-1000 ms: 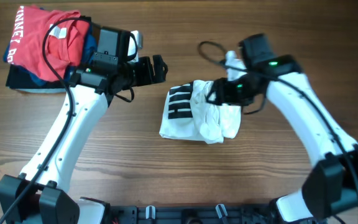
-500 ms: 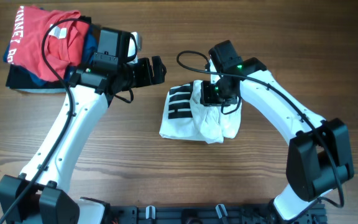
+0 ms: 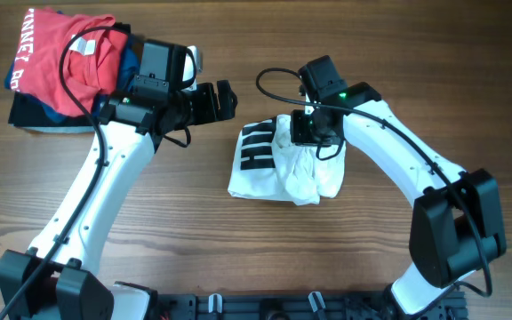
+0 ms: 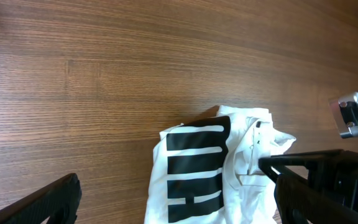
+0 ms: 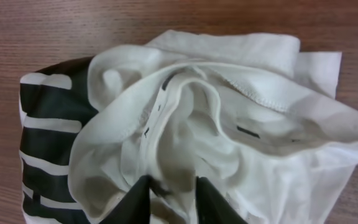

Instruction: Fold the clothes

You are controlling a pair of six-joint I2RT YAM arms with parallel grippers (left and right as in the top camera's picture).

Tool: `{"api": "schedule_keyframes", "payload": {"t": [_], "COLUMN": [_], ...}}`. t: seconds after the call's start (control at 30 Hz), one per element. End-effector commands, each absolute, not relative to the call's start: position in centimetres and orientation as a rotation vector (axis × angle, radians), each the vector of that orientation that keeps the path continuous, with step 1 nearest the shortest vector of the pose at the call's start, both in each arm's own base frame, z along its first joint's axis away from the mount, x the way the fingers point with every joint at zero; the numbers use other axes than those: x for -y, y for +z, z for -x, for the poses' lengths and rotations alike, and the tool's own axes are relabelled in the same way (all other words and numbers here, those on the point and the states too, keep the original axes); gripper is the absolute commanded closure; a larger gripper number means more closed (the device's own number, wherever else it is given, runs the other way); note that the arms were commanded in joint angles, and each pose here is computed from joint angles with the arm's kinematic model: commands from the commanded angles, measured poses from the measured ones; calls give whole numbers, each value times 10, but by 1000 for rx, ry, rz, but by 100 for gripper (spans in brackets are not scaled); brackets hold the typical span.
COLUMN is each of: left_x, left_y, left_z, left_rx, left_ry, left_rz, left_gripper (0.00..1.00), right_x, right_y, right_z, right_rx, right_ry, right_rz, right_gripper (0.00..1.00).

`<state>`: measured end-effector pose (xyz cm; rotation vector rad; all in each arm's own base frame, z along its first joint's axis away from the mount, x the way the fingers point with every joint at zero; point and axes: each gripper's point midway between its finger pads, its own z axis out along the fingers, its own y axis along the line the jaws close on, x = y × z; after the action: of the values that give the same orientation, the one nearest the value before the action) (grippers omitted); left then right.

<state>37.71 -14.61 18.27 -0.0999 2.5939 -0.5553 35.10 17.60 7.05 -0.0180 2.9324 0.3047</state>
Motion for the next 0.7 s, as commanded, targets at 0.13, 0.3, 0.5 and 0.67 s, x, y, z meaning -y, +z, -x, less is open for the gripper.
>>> {"api": "schedule_keyframes", "payload": {"t": [0.13,0.3,0.5,0.67], "left_x": [143,141,138,135], "left_y": [188,185,184,184], "left_z": [-380,-376,-377,-378], "left_rx": [-2579,-2602,-2598,-2596], "left_ry": [-536,-520,-500,-478], "left_rz": [95,103,110,116], "left_gripper": [0,0,0,0], "right_x": [-171,-137,-95,-79], "right_y": [60,78,95,93], "right_z": [-331,-307,-295,-276], "right_rx": [-3024,-3107,-3144,-3230], "right_ry": [274,216,185,124], "right_rz": [17,-79,-155,-195], "right_gripper": [96,96,96,96]}}
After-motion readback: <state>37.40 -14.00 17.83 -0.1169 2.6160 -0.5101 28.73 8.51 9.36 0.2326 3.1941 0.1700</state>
